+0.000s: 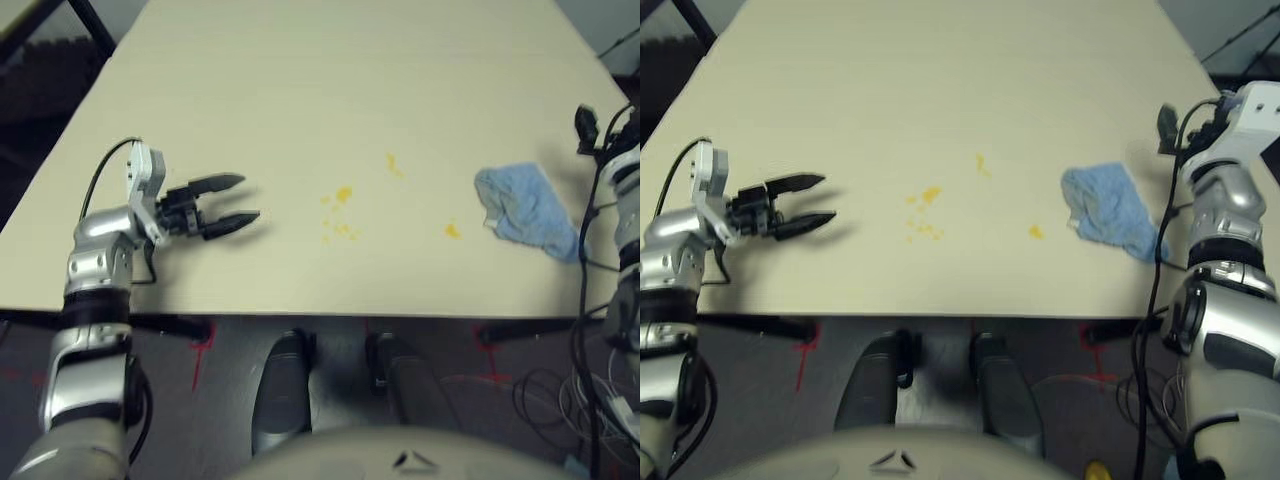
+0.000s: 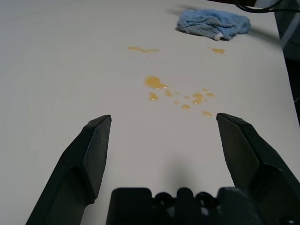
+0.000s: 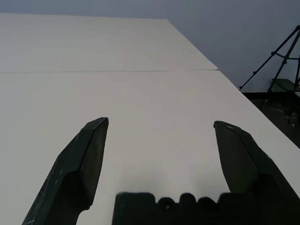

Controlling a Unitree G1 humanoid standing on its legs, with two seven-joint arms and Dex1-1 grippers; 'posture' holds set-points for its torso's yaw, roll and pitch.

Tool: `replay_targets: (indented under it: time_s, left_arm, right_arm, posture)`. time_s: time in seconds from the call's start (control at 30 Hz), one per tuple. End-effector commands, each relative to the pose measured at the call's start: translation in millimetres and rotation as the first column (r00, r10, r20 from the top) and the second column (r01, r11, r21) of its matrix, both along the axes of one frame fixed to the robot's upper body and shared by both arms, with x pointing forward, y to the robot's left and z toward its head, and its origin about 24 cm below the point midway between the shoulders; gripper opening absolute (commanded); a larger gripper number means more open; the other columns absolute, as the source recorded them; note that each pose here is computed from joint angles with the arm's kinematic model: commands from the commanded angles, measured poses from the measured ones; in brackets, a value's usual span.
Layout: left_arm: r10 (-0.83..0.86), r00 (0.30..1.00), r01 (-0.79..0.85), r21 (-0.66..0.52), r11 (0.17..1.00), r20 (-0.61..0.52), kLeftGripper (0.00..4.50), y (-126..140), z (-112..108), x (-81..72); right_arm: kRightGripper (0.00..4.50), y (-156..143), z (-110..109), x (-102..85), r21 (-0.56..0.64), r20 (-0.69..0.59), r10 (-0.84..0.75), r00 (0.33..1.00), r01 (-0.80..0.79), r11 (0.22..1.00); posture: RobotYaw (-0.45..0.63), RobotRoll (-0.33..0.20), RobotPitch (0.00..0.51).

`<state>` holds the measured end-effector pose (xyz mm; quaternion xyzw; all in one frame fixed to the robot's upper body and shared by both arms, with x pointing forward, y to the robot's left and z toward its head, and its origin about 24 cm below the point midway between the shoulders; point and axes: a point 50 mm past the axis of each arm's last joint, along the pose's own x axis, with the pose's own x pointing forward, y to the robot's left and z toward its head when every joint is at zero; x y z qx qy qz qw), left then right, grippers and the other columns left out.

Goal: Wipe the water off the table with a rag.

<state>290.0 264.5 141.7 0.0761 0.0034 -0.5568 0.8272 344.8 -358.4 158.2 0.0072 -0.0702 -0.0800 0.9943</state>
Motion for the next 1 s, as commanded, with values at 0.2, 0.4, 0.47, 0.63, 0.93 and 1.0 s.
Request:
replay_targets:
  time_s: [0.2, 0.4, 0.47, 0.63, 0.93, 1.0]
  left_arm:
    - [-0.043, 0.998, 0.042, 0.029, 0.999, 0.035, 4.50, -6.0, -0.5, -4.6]
    - [-0.026, 0.999, 0.025, 0.020, 0.999, 0.046, 4.50, -6.8, -2.0, -4.6]
    - [-0.023, 0.999, 0.023, 0.018, 1.000, 0.046, 4.50, -7.4, -3.2, -4.6]
    - [-0.019, 0.999, 0.018, 0.019, 1.000, 0.049, 4.50, -7.8, -3.7, -4.0]
    - [-0.018, 0.998, 0.017, 0.026, 1.000, 0.055, 4.50, -9.4, -2.5, -1.3]
    - [-0.017, 0.998, 0.015, 0.028, 0.999, 0.056, 4.50, -9.5, -1.8, -0.6]
  right_arm:
    - [4.48, -20.6, -4.0, -20.6, 0.137, -0.290, 0.267, 0.919, -0.236, 0.962]
    - [4.48, -26.6, 8.0, -49.0, 0.253, -0.412, 0.525, 0.745, -0.459, 0.851]
    - [4.48, -28.7, 6.5, -57.7, 0.286, -0.449, 0.559, 0.697, -0.481, 0.829]
    - [4.48, -26.3, -2.4, -67.1, 0.361, -0.494, 0.610, 0.619, -0.492, 0.792]
    - [4.48, -0.4, -33.5, -55.8, 0.422, -0.516, 0.647, 0.562, -0.490, 0.763]
    - [4.48, 6.4, -39.3, -51.3, 0.427, -0.516, 0.651, 0.556, -0.492, 0.759]
  posture:
    - [0.16, 0.000, 0.184]
    - [0.16, 0.000, 0.185]
    - [0.16, 0.000, 0.185]
    - [0.15, 0.000, 0.189]
    - [0.16, 0.000, 0.194]
    - [0.16, 0.000, 0.196]
